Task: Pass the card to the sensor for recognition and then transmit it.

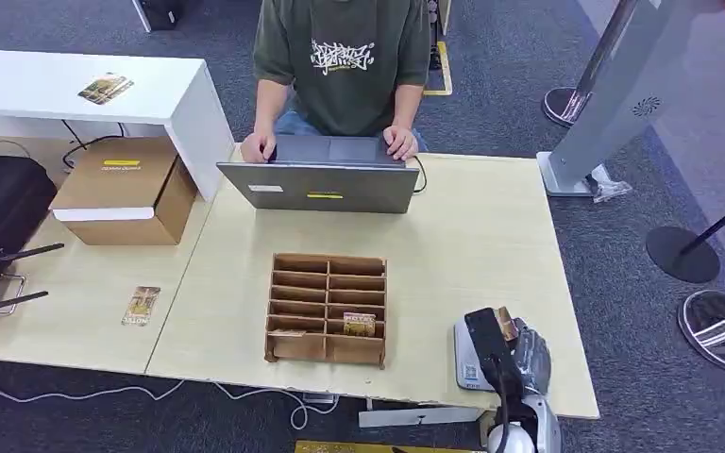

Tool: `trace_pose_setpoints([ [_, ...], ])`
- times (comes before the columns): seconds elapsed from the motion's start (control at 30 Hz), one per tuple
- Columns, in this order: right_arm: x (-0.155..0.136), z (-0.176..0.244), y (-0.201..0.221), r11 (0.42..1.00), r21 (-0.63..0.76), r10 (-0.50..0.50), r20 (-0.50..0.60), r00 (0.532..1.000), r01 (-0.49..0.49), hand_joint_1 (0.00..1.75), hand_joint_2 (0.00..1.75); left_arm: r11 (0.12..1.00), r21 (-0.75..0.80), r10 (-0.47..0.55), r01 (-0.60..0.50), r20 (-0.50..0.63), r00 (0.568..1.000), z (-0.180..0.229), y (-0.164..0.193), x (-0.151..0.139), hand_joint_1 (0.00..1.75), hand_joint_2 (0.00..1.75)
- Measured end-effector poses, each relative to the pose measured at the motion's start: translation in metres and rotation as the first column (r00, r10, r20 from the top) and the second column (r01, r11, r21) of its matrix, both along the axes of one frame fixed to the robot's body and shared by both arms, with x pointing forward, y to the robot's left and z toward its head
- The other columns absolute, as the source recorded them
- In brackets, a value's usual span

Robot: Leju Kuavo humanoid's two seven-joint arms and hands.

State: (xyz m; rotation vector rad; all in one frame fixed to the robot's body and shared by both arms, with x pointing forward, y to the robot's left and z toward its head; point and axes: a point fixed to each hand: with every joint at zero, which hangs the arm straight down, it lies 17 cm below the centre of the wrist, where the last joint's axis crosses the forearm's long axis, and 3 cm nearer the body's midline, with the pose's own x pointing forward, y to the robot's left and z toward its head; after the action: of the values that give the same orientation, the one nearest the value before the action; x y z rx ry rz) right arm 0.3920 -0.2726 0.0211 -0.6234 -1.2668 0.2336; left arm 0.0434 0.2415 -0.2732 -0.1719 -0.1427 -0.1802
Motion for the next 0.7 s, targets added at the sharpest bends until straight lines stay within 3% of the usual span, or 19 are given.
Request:
trace_pose_setpoints([
  [0.7,0.002,-0.01,0.002,1.0,-0.011,0.022,-0.063,0.998,-0.023,1.75,1.75,1.0,0.005,-0.002,0.002,-0.002,1.0,0.0,0.002,-0.001,0.0,0.0],
])
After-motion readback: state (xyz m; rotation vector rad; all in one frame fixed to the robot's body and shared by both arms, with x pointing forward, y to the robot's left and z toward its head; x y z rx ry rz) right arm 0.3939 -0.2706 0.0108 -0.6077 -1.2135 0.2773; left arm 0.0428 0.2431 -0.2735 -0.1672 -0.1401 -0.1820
